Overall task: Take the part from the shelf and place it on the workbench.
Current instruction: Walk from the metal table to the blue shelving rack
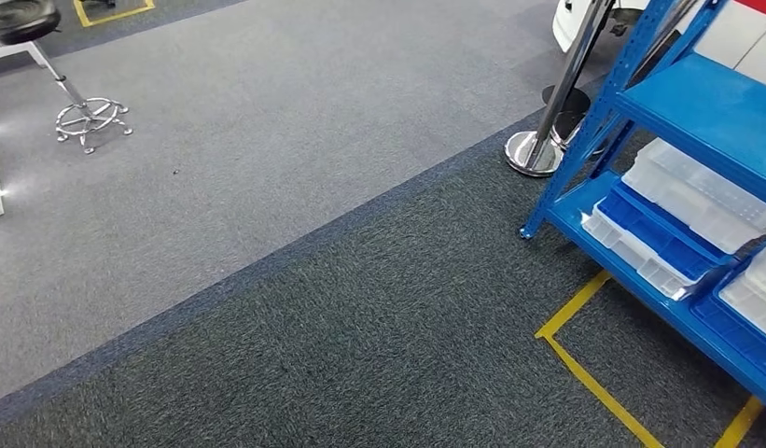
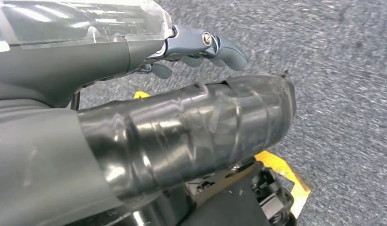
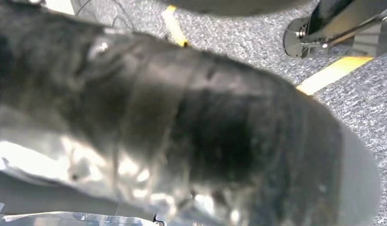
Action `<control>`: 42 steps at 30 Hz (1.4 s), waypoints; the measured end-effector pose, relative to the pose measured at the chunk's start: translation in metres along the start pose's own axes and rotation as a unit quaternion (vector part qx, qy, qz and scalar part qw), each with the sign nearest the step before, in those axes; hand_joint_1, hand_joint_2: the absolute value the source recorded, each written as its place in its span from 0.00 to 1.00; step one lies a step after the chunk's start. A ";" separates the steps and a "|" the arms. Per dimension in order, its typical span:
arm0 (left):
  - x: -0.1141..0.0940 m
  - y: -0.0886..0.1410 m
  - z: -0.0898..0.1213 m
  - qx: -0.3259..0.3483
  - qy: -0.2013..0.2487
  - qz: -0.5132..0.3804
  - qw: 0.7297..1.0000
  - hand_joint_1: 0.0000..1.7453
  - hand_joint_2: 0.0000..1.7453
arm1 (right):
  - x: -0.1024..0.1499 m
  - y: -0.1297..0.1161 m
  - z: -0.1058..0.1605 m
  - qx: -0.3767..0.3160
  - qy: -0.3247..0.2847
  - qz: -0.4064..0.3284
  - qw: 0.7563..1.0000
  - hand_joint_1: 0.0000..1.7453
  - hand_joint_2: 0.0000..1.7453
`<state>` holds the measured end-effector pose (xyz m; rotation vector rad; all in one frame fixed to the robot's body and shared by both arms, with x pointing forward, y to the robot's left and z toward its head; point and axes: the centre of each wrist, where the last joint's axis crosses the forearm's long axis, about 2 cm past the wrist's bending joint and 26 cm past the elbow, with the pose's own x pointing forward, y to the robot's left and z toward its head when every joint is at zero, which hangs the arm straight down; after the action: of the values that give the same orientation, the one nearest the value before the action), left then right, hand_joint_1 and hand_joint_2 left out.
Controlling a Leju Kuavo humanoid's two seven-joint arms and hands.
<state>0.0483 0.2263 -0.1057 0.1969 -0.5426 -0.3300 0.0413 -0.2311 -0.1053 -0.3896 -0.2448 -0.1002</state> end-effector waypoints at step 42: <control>-0.001 -0.002 0.001 -0.009 0.003 0.005 1.000 0.00 0.00 | -0.001 0.000 0.000 0.001 0.004 0.003 1.000 0.00 0.00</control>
<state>0.0466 0.2244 -0.1058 0.1780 -0.5335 -0.3243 0.0403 -0.2306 -0.1054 -0.3877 -0.2350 -0.0966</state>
